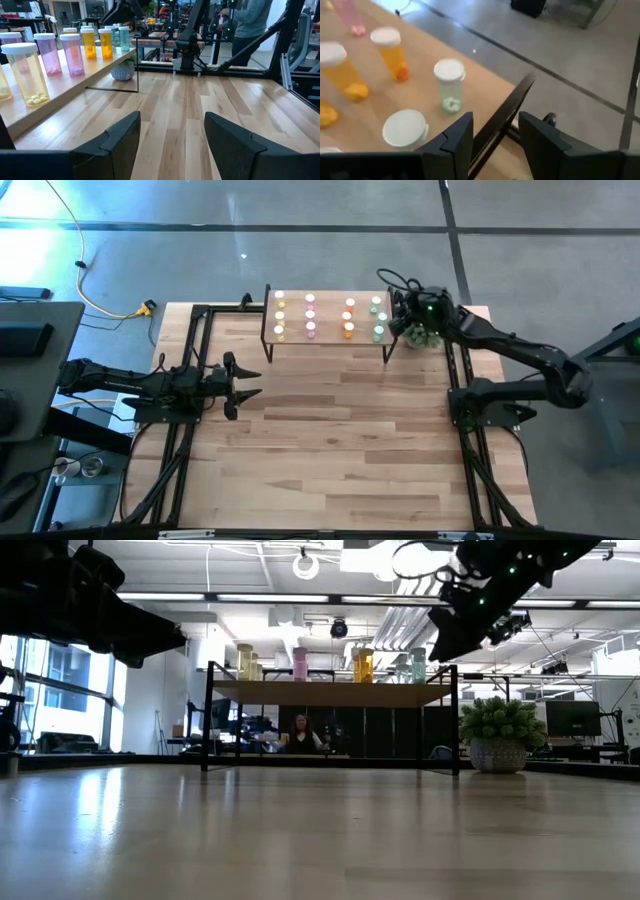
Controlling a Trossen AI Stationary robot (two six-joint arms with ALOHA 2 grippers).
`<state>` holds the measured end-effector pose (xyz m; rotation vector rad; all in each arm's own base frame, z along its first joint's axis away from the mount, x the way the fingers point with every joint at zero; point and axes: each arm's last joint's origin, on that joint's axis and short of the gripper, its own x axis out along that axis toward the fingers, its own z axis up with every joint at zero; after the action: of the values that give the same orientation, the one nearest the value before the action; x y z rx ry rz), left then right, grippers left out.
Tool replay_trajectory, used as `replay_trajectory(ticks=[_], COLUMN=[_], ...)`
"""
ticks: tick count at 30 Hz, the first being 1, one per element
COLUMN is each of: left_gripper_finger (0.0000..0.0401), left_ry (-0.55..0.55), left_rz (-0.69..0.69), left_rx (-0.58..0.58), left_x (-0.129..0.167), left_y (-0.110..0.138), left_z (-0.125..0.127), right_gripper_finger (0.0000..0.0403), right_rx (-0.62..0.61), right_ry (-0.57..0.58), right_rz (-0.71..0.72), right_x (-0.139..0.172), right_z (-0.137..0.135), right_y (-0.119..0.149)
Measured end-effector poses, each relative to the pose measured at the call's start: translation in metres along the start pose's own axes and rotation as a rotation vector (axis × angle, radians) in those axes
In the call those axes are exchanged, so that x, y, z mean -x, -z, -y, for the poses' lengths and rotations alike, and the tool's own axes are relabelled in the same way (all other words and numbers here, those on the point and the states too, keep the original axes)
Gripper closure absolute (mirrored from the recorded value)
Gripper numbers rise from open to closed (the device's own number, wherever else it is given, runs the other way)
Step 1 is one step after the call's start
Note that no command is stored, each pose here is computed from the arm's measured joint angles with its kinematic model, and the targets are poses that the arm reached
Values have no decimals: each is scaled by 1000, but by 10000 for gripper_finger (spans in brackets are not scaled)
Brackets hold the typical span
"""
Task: Pick and place medicine bottles onto shelf by color
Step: Adjust the blue pill bottle on the shelf
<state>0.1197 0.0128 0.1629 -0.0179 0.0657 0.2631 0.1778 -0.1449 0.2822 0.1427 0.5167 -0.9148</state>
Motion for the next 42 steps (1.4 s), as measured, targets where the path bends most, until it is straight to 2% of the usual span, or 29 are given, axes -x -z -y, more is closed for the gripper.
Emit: replay_trajectory(ticks=[9, 42], left_gripper_finger=[190, 190], left_ry=[0, 1], left_rz=[0, 0], left_rx=[0, 0], left_x=[0, 0], left_y=[0, 0], left_z=[0, 0], right_gripper_finger=[253, 253], right_rx=[-12, -142], right_ry=[1, -117], right_rz=[-77, -101], right_x=[-20, -20], right_z=[-5, -9], right_y=[8, 9])
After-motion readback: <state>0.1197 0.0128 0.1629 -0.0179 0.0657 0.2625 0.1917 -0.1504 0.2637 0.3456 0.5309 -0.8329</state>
